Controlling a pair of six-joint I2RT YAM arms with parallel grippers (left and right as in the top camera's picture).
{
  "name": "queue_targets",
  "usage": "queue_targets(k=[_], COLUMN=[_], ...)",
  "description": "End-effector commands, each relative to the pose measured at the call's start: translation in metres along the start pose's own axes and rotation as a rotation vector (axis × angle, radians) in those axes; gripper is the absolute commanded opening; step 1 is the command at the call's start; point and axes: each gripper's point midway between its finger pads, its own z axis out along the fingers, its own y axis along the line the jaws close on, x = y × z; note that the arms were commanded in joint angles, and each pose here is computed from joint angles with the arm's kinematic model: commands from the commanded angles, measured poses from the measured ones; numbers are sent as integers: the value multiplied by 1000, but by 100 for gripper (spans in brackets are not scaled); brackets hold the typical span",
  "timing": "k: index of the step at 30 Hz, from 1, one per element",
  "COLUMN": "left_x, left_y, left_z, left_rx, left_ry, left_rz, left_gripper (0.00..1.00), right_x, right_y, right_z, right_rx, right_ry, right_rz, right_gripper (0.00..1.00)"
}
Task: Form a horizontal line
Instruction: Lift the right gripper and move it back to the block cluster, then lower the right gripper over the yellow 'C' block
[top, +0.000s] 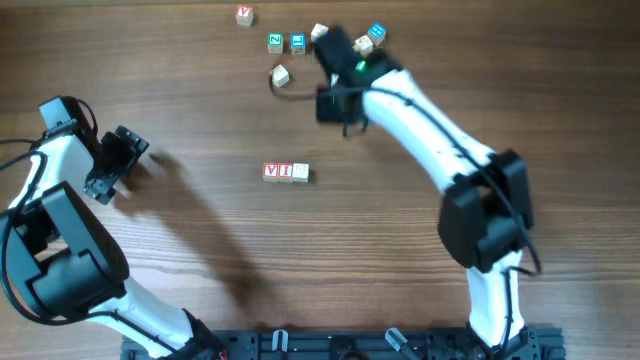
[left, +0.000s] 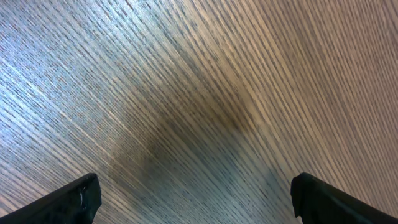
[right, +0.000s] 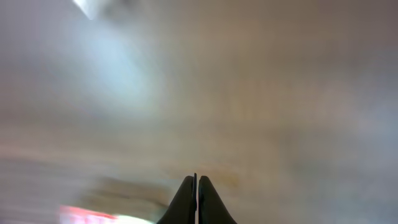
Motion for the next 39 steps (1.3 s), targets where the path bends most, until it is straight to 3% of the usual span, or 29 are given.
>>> queue_targets(k=[1,5,10,14,16,19,22,26,28,30,31,35,39], left_x=[2,2,2,2,2,2,2,2,2,2,2,2,2], left_y=[2,2,2,2,2,2,2,2,2,2,2,2,2], left_z=[4,4,4,4,4,4,4,4,4,4,4,4,4], left_rx=[-2,-2,-2,-2,-2,-2,-2,-2,-2,-2,-2,-2,-2], left_ry=[11,11,11,11,11,11,11,11,11,11,11,11,11], left_rz=[-12,-12,-12,-12,-12,-12,-12,-12,-12,-12,-12,-12,-12], left_gripper=[100,100,100,100,100,100,100,100,100,100,100,100,100], right_x=[-70,-93,-118,-131,-138,-148,-152,-155,-154,-150,-150,-146,-138], right_y=[28,28,-17,-52,-68,-93,-100,-71,-61,-59,-59,-52,-48], right_z=[-94,-92,-52,-16,3,28,47,67,76,92,94,111,131], right_rx=[-123,-97,67,85,71,45,-22,-197,-209,-178,-179,-224,-234], right_ry=[-299,-395,-442,-420,-409,-403,-389,-390,-401,-405,-407,-398,-383], right_rz=[-80,-98,-32,20,44,83,101,2,-50,-60,-61,-75,-83], right_gripper=[4,4,8,26,43,56,62,65,57,40,40,54,57])
